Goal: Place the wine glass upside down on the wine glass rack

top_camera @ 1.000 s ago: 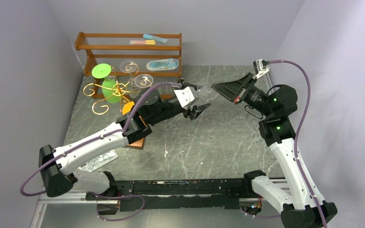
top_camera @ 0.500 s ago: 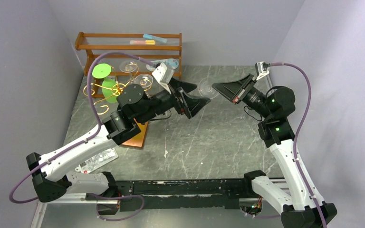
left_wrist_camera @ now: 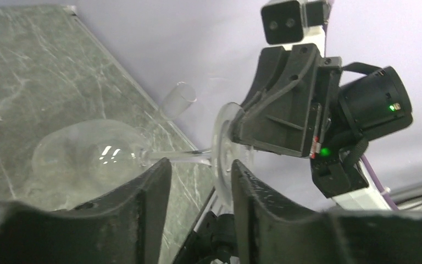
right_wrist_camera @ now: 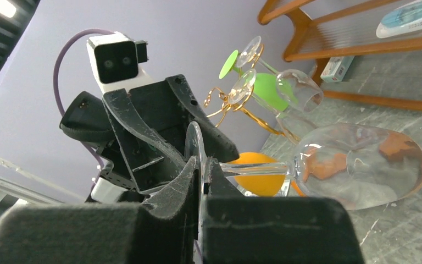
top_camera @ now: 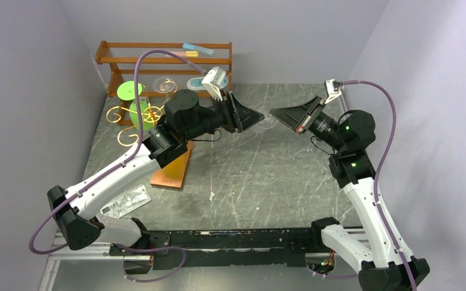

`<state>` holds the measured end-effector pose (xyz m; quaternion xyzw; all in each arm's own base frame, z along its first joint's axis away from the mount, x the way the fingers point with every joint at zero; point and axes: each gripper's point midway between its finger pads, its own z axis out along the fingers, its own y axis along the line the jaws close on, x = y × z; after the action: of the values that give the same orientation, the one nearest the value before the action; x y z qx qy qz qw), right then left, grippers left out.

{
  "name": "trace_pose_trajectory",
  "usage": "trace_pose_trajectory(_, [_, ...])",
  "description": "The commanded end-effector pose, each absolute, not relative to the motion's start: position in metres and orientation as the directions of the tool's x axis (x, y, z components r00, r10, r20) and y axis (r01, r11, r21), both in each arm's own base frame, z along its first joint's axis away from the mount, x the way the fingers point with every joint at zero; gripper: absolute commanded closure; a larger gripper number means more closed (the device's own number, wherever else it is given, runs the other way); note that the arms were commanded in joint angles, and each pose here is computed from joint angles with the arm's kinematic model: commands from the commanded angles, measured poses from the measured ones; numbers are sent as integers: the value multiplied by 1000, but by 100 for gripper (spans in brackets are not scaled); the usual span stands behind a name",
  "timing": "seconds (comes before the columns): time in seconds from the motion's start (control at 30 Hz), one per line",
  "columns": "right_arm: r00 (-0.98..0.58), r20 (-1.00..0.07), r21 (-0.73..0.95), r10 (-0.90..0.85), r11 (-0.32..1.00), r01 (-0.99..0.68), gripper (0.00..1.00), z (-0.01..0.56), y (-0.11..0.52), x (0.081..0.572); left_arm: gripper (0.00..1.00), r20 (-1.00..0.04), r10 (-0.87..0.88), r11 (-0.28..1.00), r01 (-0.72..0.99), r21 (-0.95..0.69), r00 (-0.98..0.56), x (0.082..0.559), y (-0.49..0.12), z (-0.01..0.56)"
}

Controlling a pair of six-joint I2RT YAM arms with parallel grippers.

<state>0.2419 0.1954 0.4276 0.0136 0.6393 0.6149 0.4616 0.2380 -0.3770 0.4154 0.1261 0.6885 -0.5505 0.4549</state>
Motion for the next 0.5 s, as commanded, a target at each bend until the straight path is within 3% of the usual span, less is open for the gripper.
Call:
trace_pose_trajectory(0.0, [-558, -610, 765, 563, 233, -601, 100, 434, 198, 235, 57, -749, -266, 280, 695, -662, -607, 222, -384, 422])
trace_pose_trajectory(0.17, [-563, -619, 760, 547, 237, -605, 100, 430, 199, 236, 70, -751, -221, 250, 708, -660, -622, 216, -387, 419])
trace_pose_trajectory(0.33, [-565, -625, 758, 539, 246, -605, 100, 427, 200, 236, 94, -755, -209, 241, 716, -656, -621, 215, -383, 420])
trace_pose_trajectory(0.43, [-566, -624, 760, 539, 250, -599, 100, 426, 199, 237, 95, -757, -212, 232, 720, -654, -618, 213, -380, 422])
trace_pose_trajectory(0.47, [-566, -623, 761, 540, 252, -598, 95, 426, 199, 237, 95, -755, -218, 225, 720, -656, -619, 213, -378, 424])
